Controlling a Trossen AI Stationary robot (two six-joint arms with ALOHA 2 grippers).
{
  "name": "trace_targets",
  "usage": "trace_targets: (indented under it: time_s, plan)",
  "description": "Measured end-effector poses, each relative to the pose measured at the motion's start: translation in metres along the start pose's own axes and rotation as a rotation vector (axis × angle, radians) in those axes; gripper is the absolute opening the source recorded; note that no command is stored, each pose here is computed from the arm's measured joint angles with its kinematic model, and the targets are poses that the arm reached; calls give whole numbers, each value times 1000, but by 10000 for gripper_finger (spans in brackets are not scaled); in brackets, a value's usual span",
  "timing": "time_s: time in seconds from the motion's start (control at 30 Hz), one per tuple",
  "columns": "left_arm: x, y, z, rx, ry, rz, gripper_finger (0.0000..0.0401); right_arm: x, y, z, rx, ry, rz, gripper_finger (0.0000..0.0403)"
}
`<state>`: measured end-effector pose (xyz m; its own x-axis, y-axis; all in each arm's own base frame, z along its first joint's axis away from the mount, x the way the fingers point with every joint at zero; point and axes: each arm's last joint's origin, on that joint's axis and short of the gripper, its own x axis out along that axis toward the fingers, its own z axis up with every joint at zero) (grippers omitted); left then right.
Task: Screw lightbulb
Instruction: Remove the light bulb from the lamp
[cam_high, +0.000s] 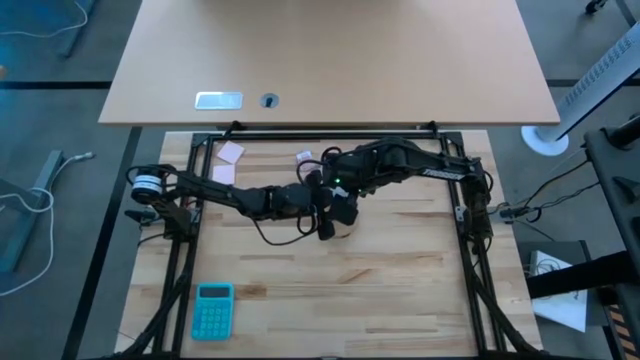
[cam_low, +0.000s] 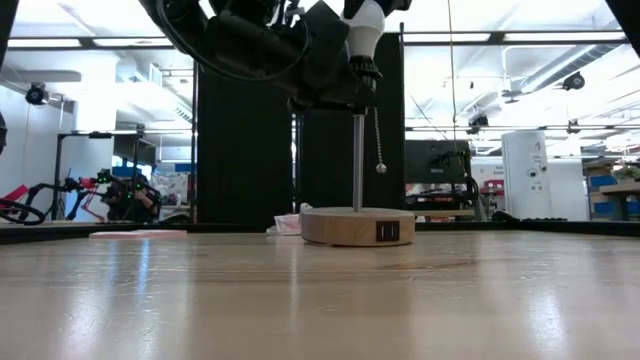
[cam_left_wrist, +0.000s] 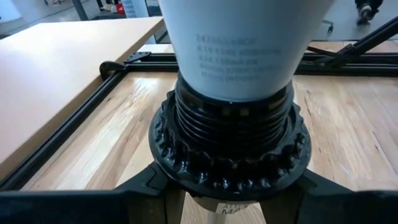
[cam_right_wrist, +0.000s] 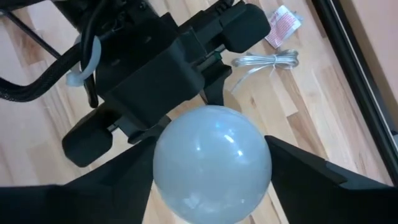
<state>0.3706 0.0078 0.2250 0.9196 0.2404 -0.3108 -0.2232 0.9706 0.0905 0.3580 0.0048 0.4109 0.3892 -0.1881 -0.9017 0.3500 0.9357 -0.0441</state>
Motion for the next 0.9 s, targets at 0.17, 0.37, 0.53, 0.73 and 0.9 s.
trace_targets:
  time_s: [0.17, 0.37, 0.53, 0.73, 0.9]
  plan:
    - [-3, 0, 2, 11, 5, -19, 146, 0, 0, 0, -88, -2, 8, 254]
    - [-4, 0, 3, 37, 7, -37, 146, -1, 1, 0, -323, -4, 20, 257]
    - [-4, 0, 3, 42, 5, -59, 146, -1, 1, -1, -590, -2, 61, 251]
    - [-5, -1, 3, 44, 5, -67, 146, -1, 2, -1, -806, -8, 82, 257]
    - [-5, -1, 3, 44, 8, -72, 146, -1, 2, 0, -778, -17, 78, 274]
